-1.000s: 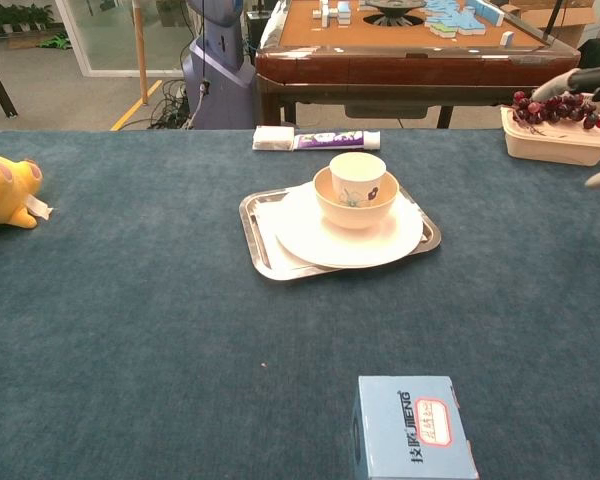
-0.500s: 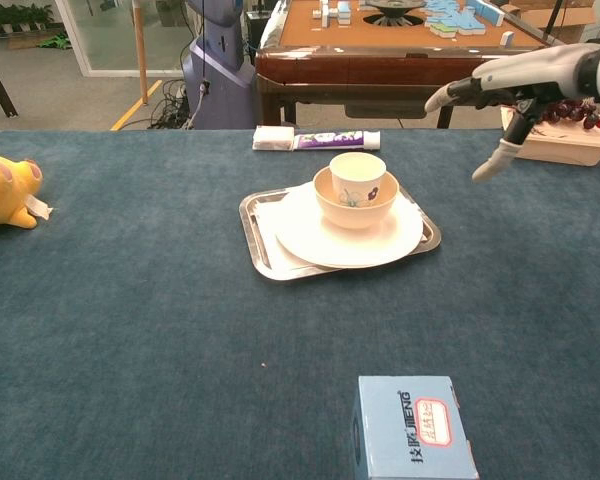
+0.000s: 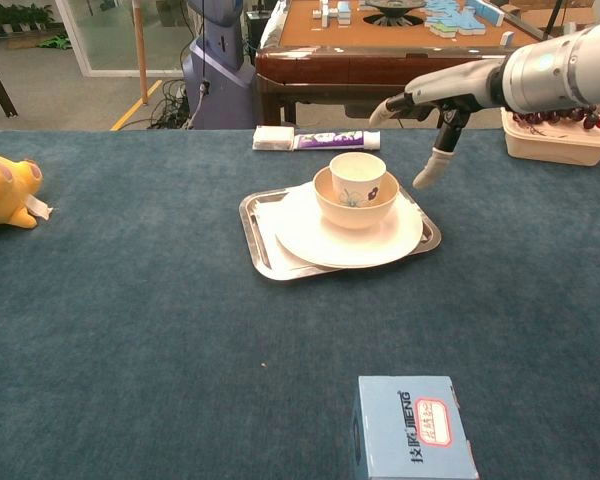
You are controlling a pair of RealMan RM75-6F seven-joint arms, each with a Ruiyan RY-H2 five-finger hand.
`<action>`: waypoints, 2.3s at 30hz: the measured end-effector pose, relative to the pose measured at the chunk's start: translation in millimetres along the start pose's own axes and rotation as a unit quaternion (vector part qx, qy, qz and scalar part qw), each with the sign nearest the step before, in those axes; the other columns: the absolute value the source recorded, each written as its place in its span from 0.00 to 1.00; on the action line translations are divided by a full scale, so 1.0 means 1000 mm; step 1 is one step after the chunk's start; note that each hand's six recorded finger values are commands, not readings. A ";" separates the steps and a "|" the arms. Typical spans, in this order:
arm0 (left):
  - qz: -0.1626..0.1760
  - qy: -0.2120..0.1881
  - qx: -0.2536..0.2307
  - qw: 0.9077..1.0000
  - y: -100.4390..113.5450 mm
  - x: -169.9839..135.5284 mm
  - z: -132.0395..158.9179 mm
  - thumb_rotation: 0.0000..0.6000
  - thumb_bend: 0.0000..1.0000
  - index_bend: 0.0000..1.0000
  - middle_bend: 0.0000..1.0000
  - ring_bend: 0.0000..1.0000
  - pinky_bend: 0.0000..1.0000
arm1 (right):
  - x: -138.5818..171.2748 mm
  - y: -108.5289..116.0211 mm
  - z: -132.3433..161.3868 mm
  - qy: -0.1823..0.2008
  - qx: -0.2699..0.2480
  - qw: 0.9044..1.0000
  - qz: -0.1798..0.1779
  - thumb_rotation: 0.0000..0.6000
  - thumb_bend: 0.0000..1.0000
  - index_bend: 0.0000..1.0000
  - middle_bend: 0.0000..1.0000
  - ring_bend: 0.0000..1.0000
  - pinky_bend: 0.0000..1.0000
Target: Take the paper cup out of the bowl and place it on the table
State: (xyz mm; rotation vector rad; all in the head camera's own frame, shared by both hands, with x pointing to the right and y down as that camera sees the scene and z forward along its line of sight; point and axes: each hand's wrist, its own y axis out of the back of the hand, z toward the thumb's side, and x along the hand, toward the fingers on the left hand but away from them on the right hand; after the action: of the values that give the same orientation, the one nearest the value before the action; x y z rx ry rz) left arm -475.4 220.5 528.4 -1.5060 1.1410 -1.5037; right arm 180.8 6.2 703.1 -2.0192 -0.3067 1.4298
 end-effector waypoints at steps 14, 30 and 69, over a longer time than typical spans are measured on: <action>-0.003 -0.007 -0.007 1.000 0.000 -0.002 0.000 1.00 0.32 0.00 0.00 0.00 0.00 | -0.029 0.000 0.029 0.012 0.014 1.000 0.014 1.00 0.16 0.09 0.07 0.00 0.07; 0.001 -0.012 -0.015 1.000 0.004 -0.005 -0.002 1.00 0.32 0.00 0.00 0.00 0.00 | -0.049 -0.004 0.042 0.012 0.023 0.999 0.023 1.00 0.16 0.28 0.10 0.00 0.07; -0.010 -0.016 -0.002 1.000 -0.005 -0.003 -0.001 1.00 0.32 0.00 0.00 0.00 0.00 | -0.039 0.027 0.050 0.020 0.031 0.999 -0.003 1.00 0.21 0.44 0.14 0.00 0.08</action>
State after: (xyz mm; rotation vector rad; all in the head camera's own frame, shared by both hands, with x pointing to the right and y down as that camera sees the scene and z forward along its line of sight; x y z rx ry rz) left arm -475.5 224.7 532.0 -1.5434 1.1152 -1.4863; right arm 116.2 -17.1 706.0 -1.9930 -0.2488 1.3761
